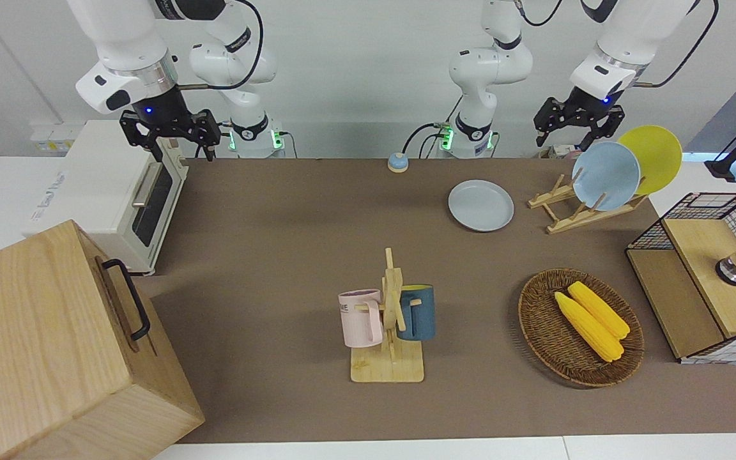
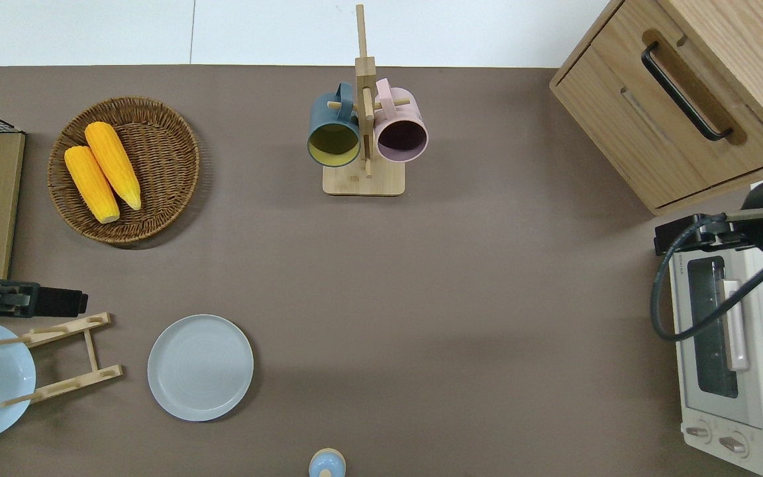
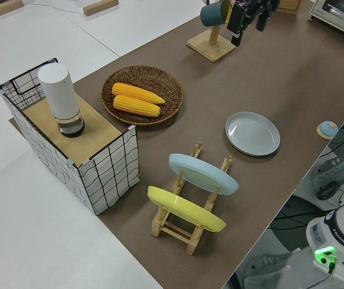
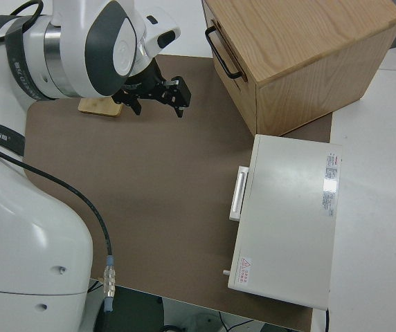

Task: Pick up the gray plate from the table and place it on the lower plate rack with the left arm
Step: 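Move the left gripper toward the rim of the gray plate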

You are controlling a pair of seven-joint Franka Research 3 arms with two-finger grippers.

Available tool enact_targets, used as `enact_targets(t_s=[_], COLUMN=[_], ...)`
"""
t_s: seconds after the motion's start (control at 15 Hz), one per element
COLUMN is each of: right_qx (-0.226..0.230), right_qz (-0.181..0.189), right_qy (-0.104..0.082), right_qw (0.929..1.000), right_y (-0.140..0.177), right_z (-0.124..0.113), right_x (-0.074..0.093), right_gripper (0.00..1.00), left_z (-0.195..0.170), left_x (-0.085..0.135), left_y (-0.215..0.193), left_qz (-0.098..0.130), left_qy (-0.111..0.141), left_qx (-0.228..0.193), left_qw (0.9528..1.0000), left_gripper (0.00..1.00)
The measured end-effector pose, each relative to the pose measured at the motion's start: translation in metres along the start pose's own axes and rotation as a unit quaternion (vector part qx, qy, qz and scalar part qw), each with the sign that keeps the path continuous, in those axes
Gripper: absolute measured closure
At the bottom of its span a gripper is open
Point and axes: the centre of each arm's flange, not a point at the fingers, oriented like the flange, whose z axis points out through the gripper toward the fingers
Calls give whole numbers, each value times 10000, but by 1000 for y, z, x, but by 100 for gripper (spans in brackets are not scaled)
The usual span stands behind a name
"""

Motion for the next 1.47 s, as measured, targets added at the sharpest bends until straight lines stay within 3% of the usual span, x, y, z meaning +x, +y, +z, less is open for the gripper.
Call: enact_targets(t_s=[1.07, 1.47], right_qx=[0, 0], right_qz=[0, 0], right_qy=[0, 0], right_qw=[10000, 10000], right_y=[0, 0], right_z=[0, 0], right_x=[0, 0], right_gripper=[1, 1], left_z=[1, 36], left_x=[1, -12], left_y=[6, 5], left_qz=[26, -3], left_qy=[-10, -397], left_qx=[7, -21], left_qw=[10000, 9992], left_gripper=[0, 0])
